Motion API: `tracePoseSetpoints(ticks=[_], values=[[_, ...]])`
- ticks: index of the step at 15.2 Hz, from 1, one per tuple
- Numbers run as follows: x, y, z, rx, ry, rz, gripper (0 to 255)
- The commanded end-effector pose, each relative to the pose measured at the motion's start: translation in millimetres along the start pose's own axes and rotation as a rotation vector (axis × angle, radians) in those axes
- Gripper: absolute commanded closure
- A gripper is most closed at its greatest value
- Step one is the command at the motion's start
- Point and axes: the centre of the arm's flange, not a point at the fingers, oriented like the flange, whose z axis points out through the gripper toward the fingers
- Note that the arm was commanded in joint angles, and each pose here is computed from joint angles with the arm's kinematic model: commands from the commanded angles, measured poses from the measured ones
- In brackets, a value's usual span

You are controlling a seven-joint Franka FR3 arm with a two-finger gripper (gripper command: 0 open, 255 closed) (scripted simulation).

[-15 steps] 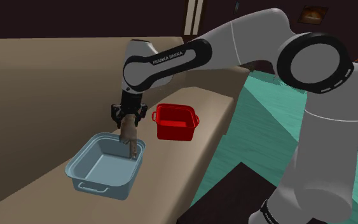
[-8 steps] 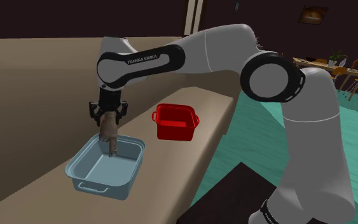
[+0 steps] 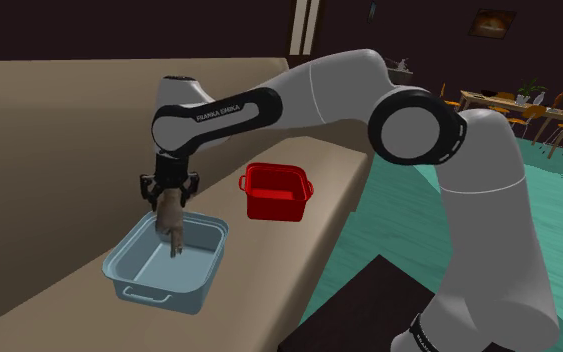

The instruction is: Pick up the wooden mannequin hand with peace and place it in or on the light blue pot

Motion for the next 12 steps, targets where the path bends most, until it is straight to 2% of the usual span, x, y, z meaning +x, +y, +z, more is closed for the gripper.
tracePoseSetpoints(ticks=[1, 7, 12], values=[[1, 2, 10, 0.001, 0.001, 0.0, 255], [0, 6, 42, 0.001, 0.001, 0.0, 255], [0, 6, 42, 0.001, 0.001, 0.0, 255]])
